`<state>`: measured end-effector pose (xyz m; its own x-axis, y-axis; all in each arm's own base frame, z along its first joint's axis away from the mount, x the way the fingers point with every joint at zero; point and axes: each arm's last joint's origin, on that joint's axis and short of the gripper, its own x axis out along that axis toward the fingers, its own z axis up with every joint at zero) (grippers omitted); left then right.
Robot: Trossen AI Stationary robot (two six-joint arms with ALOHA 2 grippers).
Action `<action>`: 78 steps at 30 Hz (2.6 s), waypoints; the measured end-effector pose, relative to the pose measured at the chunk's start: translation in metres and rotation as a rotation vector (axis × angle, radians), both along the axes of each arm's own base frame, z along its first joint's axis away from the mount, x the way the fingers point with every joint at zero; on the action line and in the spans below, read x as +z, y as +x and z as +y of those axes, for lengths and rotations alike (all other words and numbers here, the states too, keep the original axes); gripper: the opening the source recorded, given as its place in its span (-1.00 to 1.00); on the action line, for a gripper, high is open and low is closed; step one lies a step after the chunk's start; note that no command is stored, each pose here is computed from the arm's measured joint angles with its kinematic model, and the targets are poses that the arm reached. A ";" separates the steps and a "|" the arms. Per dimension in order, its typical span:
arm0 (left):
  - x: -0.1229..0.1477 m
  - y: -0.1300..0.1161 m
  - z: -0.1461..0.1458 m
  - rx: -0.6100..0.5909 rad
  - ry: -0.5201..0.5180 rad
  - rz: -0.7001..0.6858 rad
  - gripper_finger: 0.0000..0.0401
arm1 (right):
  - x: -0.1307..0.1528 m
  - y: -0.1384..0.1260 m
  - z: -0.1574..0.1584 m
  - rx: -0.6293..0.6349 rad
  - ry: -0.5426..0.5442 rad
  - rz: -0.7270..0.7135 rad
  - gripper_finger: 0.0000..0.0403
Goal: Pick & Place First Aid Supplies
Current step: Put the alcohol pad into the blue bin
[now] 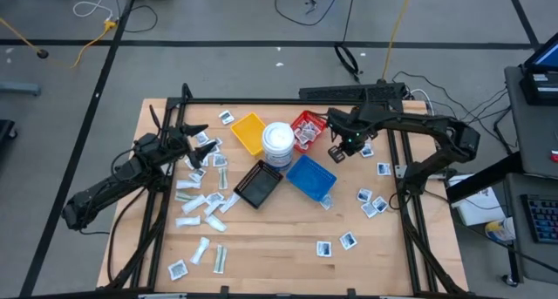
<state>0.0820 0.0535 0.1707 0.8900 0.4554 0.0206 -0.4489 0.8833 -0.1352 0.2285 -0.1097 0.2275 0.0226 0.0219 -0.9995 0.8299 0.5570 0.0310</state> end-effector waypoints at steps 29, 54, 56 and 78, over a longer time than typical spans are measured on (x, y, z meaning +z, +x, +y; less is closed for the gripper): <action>0.000 0.000 0.000 0.000 0.000 0.000 0.96 | 0.029 0.058 0.073 0.100 -0.017 -0.261 -1.00; 0.000 0.000 0.000 0.000 0.000 0.000 0.96 | -0.036 0.100 0.113 0.447 -0.114 -0.139 -1.00; 0.000 0.000 0.000 0.000 0.000 0.000 0.96 | -0.043 0.102 0.117 0.487 -0.113 -0.116 -1.00; 0.000 0.000 0.000 0.000 0.000 0.000 0.96 | -0.026 0.094 0.116 0.503 -0.065 -0.152 -0.11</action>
<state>0.0821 0.0535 0.1707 0.8901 0.4552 0.0204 -0.4487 0.8834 -0.1352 0.3225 0.0060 0.2016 0.1698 0.0054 -0.9855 0.4482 0.8902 0.0821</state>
